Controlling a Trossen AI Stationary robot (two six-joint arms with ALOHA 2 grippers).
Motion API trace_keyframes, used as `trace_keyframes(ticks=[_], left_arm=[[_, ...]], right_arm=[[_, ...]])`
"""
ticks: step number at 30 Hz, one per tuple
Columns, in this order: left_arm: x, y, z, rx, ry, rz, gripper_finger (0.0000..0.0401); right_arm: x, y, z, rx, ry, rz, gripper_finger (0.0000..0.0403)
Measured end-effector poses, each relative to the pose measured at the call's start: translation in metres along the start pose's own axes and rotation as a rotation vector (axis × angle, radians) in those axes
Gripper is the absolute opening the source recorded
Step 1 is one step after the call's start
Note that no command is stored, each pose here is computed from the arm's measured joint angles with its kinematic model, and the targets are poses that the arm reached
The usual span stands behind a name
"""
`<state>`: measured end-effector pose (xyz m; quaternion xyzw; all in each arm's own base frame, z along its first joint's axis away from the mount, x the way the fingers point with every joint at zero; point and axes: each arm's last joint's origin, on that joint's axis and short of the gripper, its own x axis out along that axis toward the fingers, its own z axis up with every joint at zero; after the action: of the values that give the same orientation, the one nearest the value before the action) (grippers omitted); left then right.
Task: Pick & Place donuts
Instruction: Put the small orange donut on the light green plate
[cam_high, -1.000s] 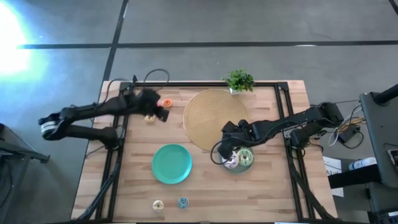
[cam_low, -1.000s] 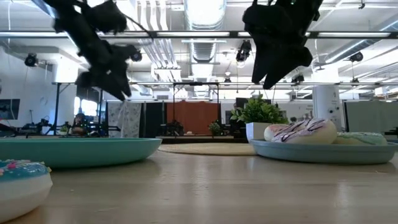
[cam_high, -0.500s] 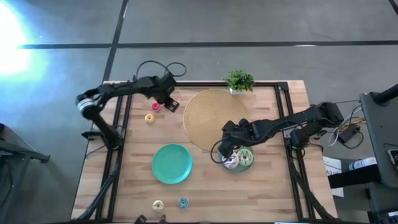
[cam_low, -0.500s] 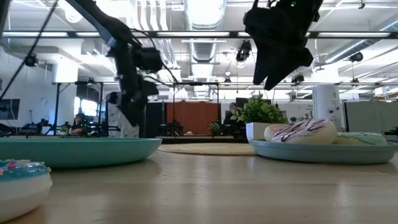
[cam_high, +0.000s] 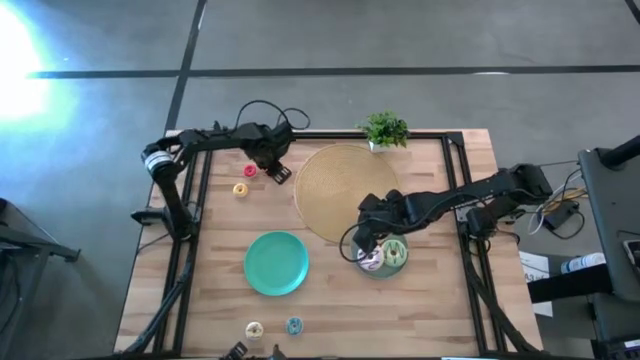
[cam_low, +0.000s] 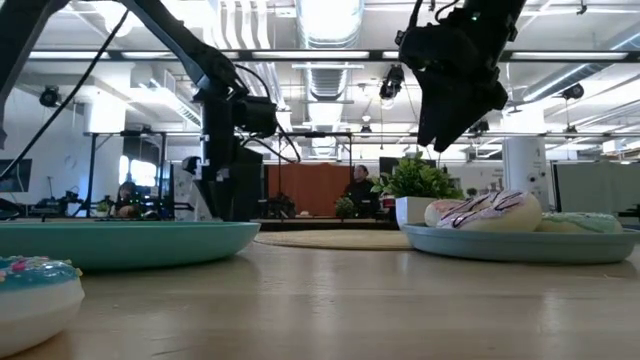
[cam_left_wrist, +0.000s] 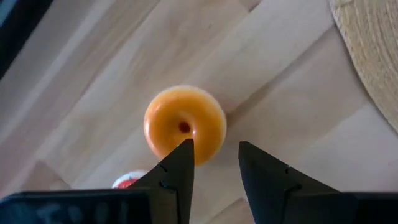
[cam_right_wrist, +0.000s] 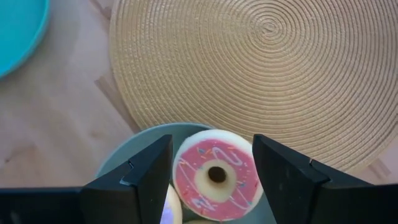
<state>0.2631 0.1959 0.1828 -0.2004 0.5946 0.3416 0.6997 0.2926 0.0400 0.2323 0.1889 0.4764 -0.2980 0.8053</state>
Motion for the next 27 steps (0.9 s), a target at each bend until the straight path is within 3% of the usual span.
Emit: trace_keyframes(ticks=[5, 12, 18, 23, 27], left_arm=[[0.014, -0.001, -0.003, 0.050, 0.010, 0.099, 0.0101], [0.023, 0.000, 0.000, 0.091, 0.001, 0.144, 0.0098], [0.035, -0.002, 0.002, 0.118, 0.024, 0.157, 0.0035], [0.032, -0.001, 0.002, 0.125, 0.011, 0.150, 0.0005], [0.009, 0.000, 0.001, 0.092, -0.044, 0.049, 0.0001]], right_arm=[[0.003, -0.003, 0.000, 0.005, 0.006, -0.013, 0.0214], [0.003, -0.004, 0.000, 0.005, 0.004, -0.012, 0.0214], [0.003, -0.003, 0.000, 0.010, 0.004, -0.010, 0.0214], [0.003, -0.002, 0.002, 0.010, -0.012, 0.008, 0.0214], [0.002, 0.002, 0.007, -0.011, -0.052, 0.049, 0.0214]])
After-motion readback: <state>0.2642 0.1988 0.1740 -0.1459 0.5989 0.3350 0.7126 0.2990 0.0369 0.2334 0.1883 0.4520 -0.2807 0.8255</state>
